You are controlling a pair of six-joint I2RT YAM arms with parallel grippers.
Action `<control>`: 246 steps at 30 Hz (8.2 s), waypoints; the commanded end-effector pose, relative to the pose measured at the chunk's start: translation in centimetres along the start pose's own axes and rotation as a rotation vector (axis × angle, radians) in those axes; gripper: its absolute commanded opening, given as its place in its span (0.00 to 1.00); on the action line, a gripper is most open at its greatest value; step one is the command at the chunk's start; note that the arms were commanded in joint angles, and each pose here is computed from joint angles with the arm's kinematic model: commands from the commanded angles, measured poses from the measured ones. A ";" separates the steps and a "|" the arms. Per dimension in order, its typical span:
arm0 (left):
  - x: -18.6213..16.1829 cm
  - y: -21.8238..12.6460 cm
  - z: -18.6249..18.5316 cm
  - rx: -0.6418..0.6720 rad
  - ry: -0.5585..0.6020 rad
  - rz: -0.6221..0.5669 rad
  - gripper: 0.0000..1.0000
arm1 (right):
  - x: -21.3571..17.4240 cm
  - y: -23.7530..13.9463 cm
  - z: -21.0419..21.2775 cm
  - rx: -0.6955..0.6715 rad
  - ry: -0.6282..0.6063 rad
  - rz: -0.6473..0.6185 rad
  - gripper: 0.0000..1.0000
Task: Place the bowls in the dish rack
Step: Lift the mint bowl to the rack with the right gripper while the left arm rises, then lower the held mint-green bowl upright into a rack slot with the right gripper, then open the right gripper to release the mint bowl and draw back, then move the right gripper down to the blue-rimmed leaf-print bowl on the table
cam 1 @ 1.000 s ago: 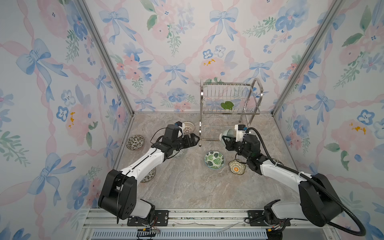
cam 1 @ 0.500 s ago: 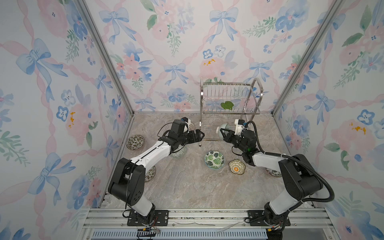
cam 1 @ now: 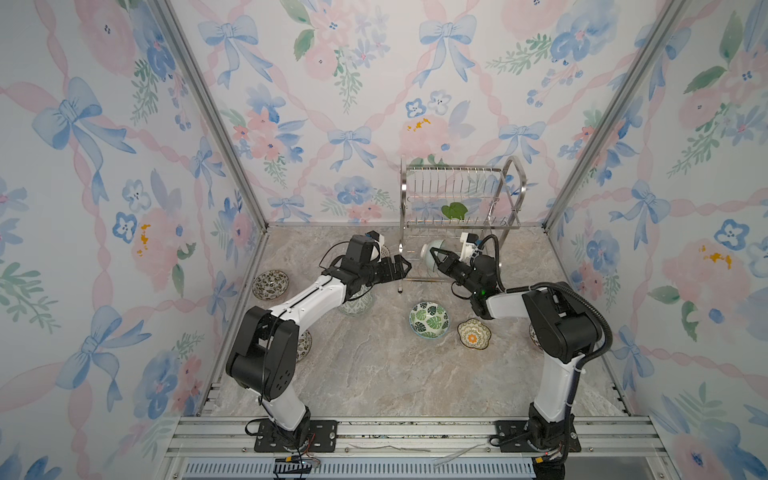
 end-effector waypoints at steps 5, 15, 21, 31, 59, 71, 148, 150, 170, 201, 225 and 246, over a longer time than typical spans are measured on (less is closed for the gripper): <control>0.6 0.1 -0.9 -0.011 0.036 -0.010 0.98 | 3.3 2.4 1.9 0.144 0.007 -0.160 0.00; 0.7 0.5 -0.8 -0.001 0.040 -0.002 0.98 | 2.9 5.0 1.0 0.160 0.090 -0.188 0.00; 0.7 0.3 -0.9 -0.003 0.046 -0.006 0.98 | 2.8 6.5 1.1 0.164 0.106 -0.198 0.00; 0.4 -0.2 -0.9 -0.005 0.058 -0.007 0.98 | 2.0 8.7 -0.4 0.122 0.157 -0.227 0.00; 0.5 -0.8 -0.9 -0.004 0.067 -0.023 0.98 | 0.7 11.0 -2.2 0.087 0.159 -0.158 0.00; 0.6 -0.7 -1.0 -0.006 0.063 -0.022 0.98 | 0.7 11.4 -2.5 0.131 0.145 -0.134 0.00; -0.2 -2.0 -0.6 0.007 0.045 -0.041 0.98 | 2.6 7.7 -0.6 0.130 0.030 -0.047 0.36; -0.2 -2.0 -0.6 0.009 0.045 -0.040 0.98 | 2.5 7.6 -0.6 0.130 0.030 -0.046 0.36; -1.3 -3.1 0.5 0.030 0.039 -0.043 0.98 | 1.5 4.8 0.1 0.105 0.028 -0.046 0.41; -3.8 -7.1 1.4 0.035 0.058 -0.047 0.98 | -1.2 -2.2 5.0 0.058 -0.164 0.095 0.59; -9.5 -10.2 3.2 -0.071 0.070 0.006 0.98 | -6.8 -9.3 8.4 -0.310 -0.612 0.625 0.84; -10.6 -11.7 7.9 -0.147 -0.164 0.027 0.98 | -14.3 -8.7 11.6 -0.319 -0.716 0.893 0.79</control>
Point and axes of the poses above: each gripper's point midway between its finger pads, its own y axis out along the fingers, its own z axis along the line the jaws close on, x = y × z, the point moved 5 cm from there along -y, back along the fingers, and after that the axes turned 15 degrees about -y, right-handed, at the moved point
